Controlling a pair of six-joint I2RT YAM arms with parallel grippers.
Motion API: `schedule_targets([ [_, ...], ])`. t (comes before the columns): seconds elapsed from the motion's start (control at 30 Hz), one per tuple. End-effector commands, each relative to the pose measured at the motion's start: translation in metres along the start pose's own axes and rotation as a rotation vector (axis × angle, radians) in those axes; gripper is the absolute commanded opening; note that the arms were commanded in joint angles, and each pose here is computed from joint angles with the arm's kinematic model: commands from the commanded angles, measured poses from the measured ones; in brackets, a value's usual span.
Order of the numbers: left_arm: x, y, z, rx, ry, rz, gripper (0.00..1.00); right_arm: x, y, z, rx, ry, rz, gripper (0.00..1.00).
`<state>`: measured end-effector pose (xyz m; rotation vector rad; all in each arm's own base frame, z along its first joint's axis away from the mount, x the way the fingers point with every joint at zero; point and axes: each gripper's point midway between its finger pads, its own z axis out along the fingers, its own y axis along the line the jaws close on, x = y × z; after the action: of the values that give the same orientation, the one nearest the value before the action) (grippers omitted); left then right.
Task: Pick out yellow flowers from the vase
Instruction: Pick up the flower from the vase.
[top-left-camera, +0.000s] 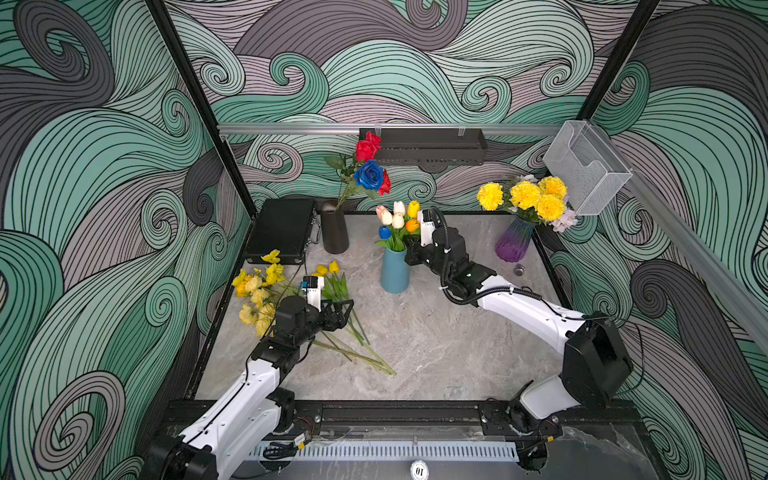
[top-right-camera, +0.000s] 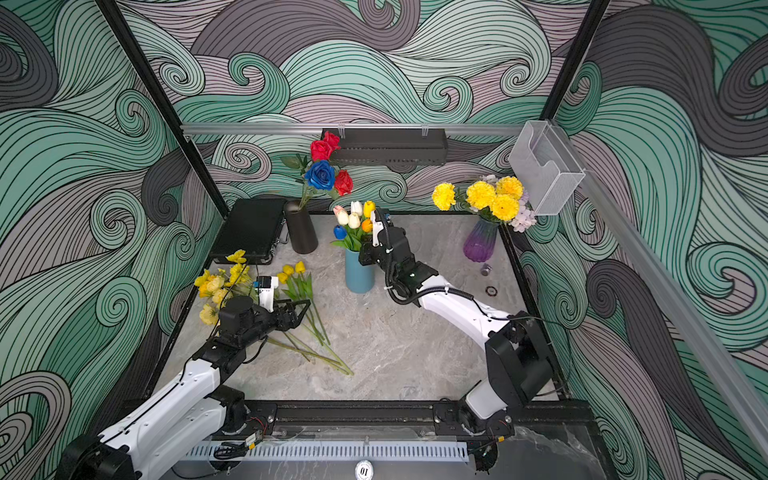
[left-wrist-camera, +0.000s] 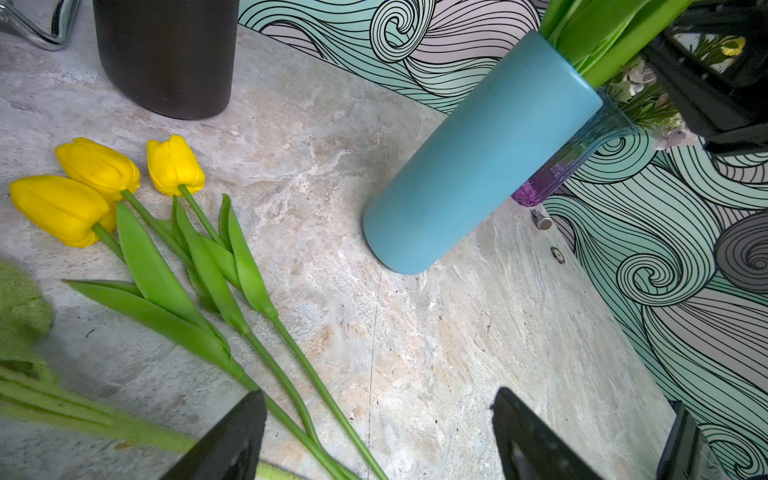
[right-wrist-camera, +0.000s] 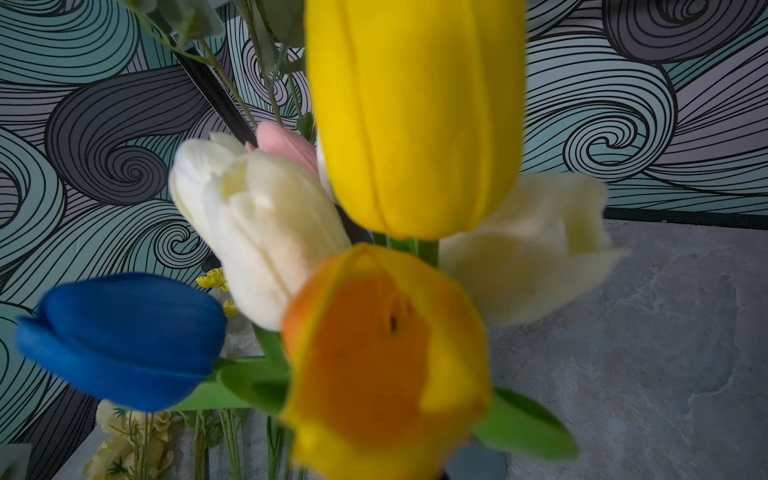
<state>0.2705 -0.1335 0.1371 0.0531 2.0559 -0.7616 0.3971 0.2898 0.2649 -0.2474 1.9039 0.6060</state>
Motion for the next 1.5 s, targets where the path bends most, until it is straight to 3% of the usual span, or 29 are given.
schedule_targets([
  [0.0, -0.006, -0.002, 0.0, 0.006, -0.016, 0.022, 0.84, -0.031, 0.016, -0.016, -0.053, -0.067, -0.002, 0.03],
  [0.73, -0.006, -0.003, 0.001, 0.01, -0.013, 0.026, 0.85, -0.071, 0.043, -0.058, -0.157, -0.089, -0.053, 0.04],
  [1.47, -0.017, -0.007, 0.002, 0.007, -0.013, 0.041, 0.85, -0.131, 0.027, -0.163, -0.144, -0.282, 0.011, 0.01],
])
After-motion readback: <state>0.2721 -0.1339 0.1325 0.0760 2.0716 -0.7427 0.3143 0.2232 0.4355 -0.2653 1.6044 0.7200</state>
